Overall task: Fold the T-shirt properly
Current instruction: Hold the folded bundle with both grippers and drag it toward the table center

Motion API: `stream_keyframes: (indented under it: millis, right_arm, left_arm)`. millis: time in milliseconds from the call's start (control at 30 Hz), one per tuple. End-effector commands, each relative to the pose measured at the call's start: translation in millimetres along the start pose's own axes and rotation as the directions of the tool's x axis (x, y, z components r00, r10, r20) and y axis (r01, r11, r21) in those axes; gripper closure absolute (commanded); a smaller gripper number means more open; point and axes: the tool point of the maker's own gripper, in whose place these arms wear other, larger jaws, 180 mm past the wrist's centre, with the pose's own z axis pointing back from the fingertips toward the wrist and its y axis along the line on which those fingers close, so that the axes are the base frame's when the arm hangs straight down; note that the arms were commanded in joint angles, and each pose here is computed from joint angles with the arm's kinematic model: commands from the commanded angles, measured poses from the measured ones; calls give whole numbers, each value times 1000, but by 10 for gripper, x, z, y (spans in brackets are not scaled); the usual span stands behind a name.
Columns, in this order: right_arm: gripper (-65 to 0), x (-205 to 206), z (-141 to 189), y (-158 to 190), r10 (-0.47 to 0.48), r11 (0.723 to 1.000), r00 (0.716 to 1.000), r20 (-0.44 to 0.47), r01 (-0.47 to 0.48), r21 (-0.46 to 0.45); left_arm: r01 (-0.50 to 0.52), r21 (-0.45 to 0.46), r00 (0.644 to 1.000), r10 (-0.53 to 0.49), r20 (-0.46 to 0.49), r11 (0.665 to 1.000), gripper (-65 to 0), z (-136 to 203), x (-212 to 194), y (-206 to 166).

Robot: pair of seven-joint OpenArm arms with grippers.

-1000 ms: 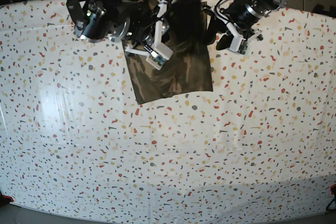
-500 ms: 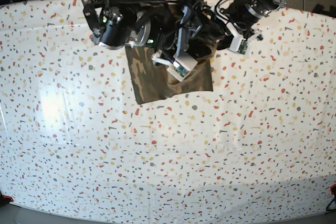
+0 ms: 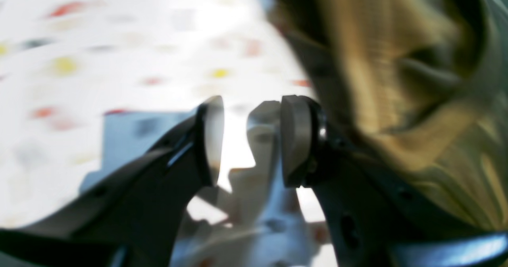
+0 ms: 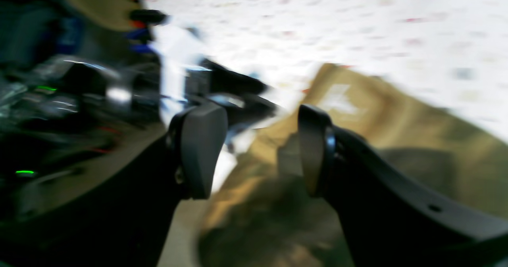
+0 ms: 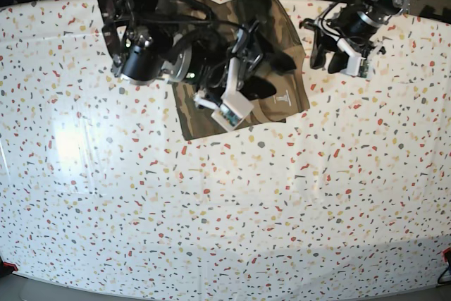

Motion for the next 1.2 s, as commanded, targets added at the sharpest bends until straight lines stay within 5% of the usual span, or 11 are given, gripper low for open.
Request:
stream_keyframes:
  millis: [0, 167, 267, 367, 500, 767, 1167]
  right_arm:
    - [-332, 147, 61, -101, 37, 999, 998, 43, -35, -37]
    - [-268, 97, 376, -666, 69, 972, 998, -3, -68, -226]
    - [-172, 23, 514, -927, 61, 954, 998, -22, -64, -292]
    - [-9, -148, 492, -1168, 23, 941, 998, -66, -44, -336]
    - [0, -244, 387, -1441, -43, 938, 998, -52, 23, -347]
    - [0, -451, 289, -1911, -85, 914, 980, -177, 6, -406]
    - [0, -935, 380, -1915, -123, 894, 944, -307, -29, -448]
  left_arm:
    - [-19, -8, 996, 20, 83, 1000, -232, 71, 211, 32]
    - [-62, -105, 964, 87, 250, 993, -229, 400, 650, -82]
    - [-49, -160, 971, 84, 222, 986, -200, 489, 657, -318]
    - [-61, -240, 985, 97, 141, 969, -134, 460, 471, -626]
    - [-83, -344, 993, 108, 52, 935, -6, 438, 226, -1048]
    - [-142, -493, 990, 115, -85, 859, 0, 558, -164, -1742]
    - [-180, -343, 974, 117, -194, 922, 0, -33, -730, -1415]
